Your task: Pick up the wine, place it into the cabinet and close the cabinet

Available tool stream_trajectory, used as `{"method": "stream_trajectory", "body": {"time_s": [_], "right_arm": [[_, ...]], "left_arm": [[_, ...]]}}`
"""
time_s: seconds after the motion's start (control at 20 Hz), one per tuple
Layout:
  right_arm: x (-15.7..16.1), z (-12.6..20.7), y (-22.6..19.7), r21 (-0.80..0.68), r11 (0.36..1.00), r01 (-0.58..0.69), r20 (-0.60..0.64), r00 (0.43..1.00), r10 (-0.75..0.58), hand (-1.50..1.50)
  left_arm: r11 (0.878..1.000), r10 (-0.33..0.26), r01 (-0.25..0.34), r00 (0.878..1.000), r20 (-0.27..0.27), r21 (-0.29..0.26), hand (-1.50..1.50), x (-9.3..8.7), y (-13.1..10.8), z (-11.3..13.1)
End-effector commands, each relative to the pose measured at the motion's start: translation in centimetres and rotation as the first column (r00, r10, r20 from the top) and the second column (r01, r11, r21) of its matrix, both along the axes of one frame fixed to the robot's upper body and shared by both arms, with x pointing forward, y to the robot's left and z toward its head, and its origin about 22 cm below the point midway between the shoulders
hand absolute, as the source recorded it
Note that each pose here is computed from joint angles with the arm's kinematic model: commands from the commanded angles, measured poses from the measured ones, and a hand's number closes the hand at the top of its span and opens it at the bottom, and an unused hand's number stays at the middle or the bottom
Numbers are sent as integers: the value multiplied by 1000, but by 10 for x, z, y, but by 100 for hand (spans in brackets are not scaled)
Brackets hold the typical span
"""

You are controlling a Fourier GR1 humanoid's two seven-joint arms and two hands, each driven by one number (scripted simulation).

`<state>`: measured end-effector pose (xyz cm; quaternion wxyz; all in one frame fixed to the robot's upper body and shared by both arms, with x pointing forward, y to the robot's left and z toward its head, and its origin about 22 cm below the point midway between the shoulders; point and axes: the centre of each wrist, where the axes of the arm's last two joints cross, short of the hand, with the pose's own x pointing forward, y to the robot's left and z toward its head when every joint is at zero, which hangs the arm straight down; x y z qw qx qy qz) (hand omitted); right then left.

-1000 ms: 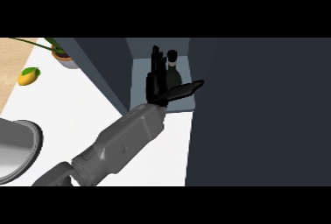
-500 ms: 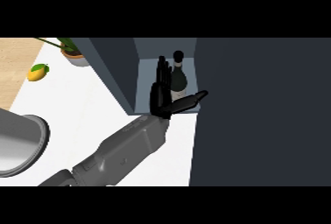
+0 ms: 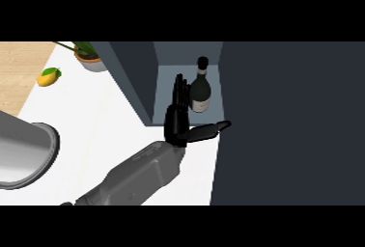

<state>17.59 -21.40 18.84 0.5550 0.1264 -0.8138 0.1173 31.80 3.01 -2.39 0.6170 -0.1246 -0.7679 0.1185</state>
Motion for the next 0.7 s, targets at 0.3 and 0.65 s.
{"method": "stream_trajectory", "body": {"time_s": [0.3,0.65], "right_arm": [[-3,-3,-1,-11,1000,19,-2,1000,-19,-150],[-9,14,-8,-24,997,76,24,997,-76,-150]], "left_arm": [[993,-115,114,991,64,19,-150,-32,29,5],[979,-204,201,975,92,42,-150,-66,77,25]]}}
